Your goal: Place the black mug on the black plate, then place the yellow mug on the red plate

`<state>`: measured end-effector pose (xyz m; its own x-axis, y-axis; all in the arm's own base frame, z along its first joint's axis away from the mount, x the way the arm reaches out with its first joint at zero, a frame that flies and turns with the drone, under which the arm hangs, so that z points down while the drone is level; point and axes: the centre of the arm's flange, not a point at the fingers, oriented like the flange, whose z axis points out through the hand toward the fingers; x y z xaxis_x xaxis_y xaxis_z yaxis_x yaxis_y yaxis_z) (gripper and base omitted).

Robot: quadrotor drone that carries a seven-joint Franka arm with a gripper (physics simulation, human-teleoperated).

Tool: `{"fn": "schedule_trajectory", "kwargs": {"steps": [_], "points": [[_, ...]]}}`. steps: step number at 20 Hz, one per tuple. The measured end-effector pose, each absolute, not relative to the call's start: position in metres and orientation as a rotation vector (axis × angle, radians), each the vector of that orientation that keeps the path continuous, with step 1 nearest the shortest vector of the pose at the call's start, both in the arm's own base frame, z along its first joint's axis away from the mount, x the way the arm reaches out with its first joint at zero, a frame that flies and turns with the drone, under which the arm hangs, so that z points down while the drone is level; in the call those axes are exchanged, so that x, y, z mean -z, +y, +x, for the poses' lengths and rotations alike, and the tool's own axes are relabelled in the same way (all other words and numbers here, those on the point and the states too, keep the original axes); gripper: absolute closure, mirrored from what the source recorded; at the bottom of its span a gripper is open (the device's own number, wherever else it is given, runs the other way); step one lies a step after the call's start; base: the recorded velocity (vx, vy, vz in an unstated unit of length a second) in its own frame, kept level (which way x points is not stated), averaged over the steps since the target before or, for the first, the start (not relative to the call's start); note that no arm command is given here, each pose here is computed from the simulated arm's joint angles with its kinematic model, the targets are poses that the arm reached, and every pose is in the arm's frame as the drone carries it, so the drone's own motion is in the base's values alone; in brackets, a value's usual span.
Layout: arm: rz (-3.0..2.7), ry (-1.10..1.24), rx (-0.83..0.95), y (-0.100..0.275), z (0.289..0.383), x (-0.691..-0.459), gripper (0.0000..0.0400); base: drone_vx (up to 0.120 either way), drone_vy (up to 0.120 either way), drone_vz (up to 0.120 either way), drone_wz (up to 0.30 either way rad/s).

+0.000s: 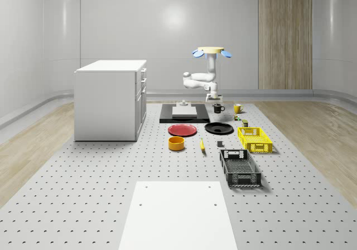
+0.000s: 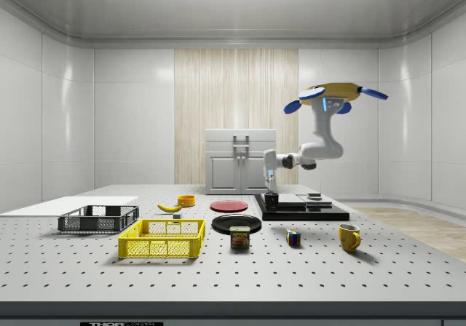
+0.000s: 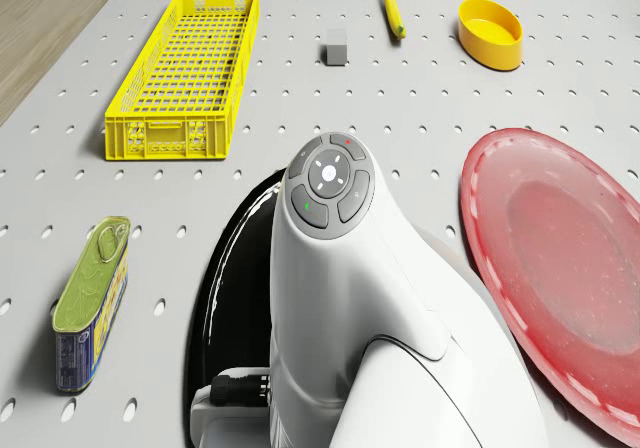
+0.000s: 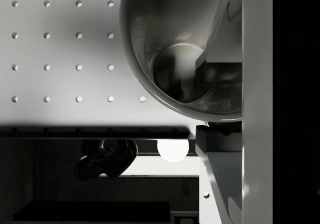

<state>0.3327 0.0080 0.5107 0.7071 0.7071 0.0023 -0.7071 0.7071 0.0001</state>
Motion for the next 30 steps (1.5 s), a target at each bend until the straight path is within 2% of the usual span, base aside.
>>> {"fn": "schedule_trajectory", "kwargs": {"steps": [30], "points": [[0.001, -0.002, -0.786, 0.008, 0.3327, -0.5107, 0.029, 0.12, -0.009, 0.0, 0.0]]}}
